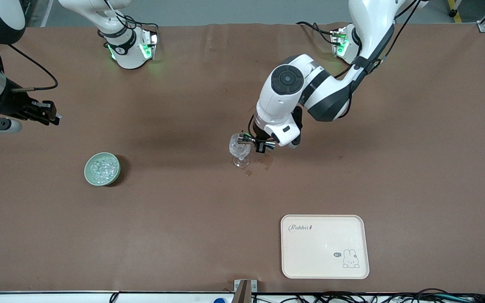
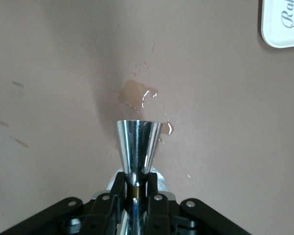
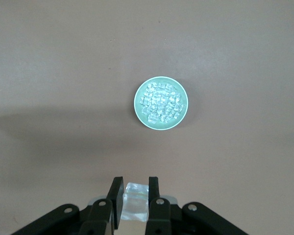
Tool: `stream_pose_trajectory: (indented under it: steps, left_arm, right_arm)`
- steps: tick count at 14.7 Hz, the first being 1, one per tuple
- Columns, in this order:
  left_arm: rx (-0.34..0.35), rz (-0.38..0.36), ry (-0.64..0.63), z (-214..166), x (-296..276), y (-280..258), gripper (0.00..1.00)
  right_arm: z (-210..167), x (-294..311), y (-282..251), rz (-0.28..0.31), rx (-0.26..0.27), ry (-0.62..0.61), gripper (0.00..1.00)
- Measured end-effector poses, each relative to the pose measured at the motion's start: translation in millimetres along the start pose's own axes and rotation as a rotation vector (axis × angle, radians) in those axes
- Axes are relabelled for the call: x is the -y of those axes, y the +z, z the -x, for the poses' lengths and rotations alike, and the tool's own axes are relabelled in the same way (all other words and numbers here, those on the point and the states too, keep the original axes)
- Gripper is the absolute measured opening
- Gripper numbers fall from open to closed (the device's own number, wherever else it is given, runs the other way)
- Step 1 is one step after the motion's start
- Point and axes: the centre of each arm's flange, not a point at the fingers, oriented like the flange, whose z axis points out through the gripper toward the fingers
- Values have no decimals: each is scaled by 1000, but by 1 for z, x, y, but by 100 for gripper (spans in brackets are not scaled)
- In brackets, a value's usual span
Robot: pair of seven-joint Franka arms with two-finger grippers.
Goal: Pour wine and add ice with both arms
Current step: 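Hold the jigger tilted over the glass with the left gripper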
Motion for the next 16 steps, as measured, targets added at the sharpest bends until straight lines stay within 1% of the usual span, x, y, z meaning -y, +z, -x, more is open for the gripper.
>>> stream_pose_trajectory:
  steps: [3, 7, 12, 13, 14, 16]
  left_arm:
    - [-8, -4, 7, 2, 2, 1, 21]
    - [-46, 8, 11, 6, 2, -7, 21]
    - [-53, 14, -1, 3, -2, -10, 21]
    - [-47, 11, -15, -2, -6, -11, 21]
    - [-24, -3, -37, -8, -10, -13, 21]
    - [83, -50, -71, -20, -22, -24, 21]
  right_arm:
    - [0, 0, 0, 0, 0, 0, 25]
    - [0, 2, 0, 0, -4, -4, 25]
    - [-1, 6, 0, 1, -9, -11, 25]
    - [-1, 6, -1, 1, -9, -12, 25]
    - [-1, 6, -1, 1, -10, -12, 25]
    - [-2, 6, -1, 1, -14, -11, 25]
